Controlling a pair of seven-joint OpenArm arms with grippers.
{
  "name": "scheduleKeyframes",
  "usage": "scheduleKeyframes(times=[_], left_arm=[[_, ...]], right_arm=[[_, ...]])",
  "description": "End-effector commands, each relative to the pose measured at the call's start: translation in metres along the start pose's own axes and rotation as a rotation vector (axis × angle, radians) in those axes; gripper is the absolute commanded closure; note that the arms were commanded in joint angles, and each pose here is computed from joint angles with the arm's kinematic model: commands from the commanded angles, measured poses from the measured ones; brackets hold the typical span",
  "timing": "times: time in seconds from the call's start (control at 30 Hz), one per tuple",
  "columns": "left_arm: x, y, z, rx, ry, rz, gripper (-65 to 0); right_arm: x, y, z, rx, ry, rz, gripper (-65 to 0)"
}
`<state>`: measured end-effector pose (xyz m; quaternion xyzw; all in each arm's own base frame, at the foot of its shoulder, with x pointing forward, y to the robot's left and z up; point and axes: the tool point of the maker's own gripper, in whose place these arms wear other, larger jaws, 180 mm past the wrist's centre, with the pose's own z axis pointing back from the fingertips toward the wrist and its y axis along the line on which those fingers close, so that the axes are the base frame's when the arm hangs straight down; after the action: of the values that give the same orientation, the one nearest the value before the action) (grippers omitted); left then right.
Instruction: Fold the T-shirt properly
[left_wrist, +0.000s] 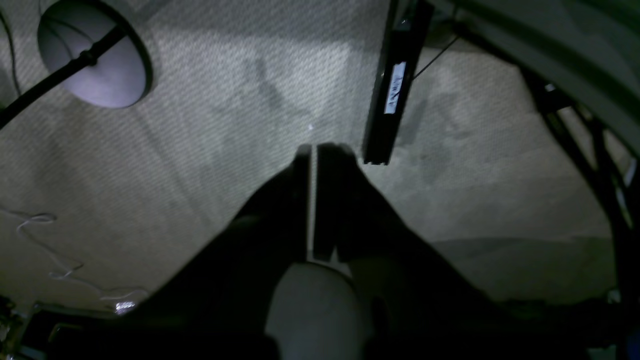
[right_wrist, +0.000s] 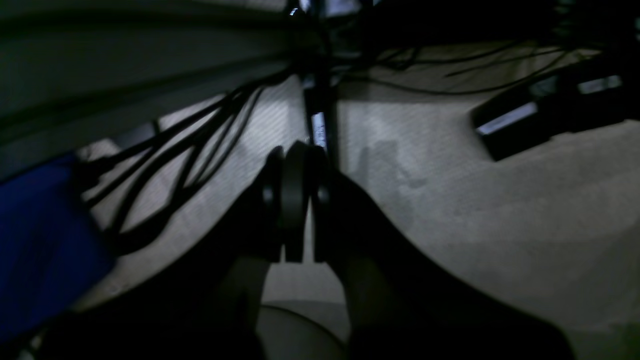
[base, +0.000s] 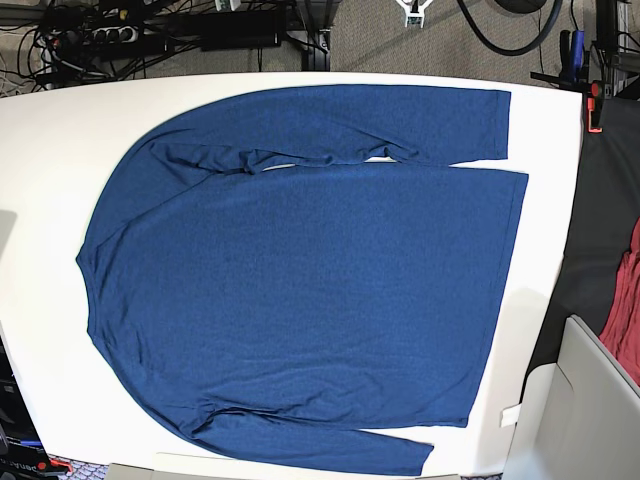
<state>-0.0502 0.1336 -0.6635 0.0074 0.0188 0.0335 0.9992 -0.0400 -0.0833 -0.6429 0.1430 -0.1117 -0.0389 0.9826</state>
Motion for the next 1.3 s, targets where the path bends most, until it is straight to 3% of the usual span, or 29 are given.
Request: scheduleKeyframes(times=[0.0, 0.17, 0.4, 0.5, 0.83, 1.0, 1.13, 1.27], left_arm=[[-0.008, 0.01, 0.0, 0.019, 0.009, -0.002, 0.0], [-0.016, 0.028, 0.002, 0.047, 0.008, -0.007, 0.0], [-0.035, 0.043, 0.004, 0.069, 0.039, -0.011, 0.0], [-0.041, 0.053, 0.007, 0.084, 0.033, -0.014, 0.0], [-0.054, 0.104, 0.031, 0.162, -0.062, -0.077, 0.0], [-0.046, 0.122, 0.05, 0.189, -0.145, -0.116, 0.0], [-0.028, 0.122, 0.069, 0.191, -0.24, -0.144, 0.0], [-0.02, 0.136, 0.097, 0.218, -0.319, -0.066, 0.0]], right_arm=[[0.003, -0.01, 0.003, -0.008, -0.009, 0.002, 0.0], [0.004, -0.043, 0.011, -0.054, 0.031, 0.044, 0.0], [-0.007, -0.062, 0.021, -0.071, 0.073, 0.13, 0.0], [-0.004, -0.072, 0.03, -0.085, 0.035, 0.158, 0.0], [-0.01, -0.081, 0.064, -0.1, -0.028, 0.23, 0.0], [-0.005, -0.081, 0.081, -0.104, -0.069, 0.268, 0.0], [0.003, -0.097, 0.104, -0.16, -0.123, 0.253, 0.0], [0.014, -0.109, 0.134, -0.212, -0.179, 0.269, 0.0]])
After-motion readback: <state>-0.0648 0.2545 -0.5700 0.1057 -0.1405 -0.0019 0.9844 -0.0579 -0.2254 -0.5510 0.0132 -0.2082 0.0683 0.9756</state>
